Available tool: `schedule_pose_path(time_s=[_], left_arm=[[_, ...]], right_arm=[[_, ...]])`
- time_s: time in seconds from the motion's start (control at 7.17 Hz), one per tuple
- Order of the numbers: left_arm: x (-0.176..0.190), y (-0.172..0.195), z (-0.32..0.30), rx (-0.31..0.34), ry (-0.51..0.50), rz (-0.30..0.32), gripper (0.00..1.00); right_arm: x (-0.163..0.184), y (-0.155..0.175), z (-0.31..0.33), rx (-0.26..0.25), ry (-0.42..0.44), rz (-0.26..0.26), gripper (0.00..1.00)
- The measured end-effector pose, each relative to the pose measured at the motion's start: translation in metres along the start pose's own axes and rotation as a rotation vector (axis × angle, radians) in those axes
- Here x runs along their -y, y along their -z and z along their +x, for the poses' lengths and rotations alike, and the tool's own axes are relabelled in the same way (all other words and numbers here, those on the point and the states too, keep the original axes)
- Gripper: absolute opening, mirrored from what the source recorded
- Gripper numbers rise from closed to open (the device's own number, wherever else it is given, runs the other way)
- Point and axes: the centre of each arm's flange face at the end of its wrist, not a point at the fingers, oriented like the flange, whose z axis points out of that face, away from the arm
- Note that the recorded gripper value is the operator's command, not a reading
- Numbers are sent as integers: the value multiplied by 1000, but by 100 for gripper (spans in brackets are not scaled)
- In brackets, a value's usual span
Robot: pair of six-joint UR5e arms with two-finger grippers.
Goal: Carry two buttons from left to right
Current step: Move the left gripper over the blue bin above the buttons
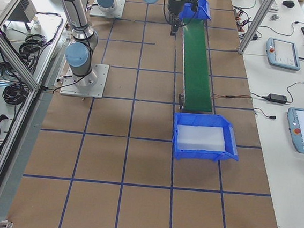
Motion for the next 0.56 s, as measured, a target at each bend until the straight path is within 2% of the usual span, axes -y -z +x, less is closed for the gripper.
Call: schedule_pose_path(time_s=[0.28, 0.56], left_arm=[[22, -26, -12, -2, 18, -28, 100], [38, -43, -11, -5, 15, -30, 100]], right_arm=[[0, 0, 0, 1, 5, 0, 98], [0, 0, 0, 0, 6, -1, 98]])
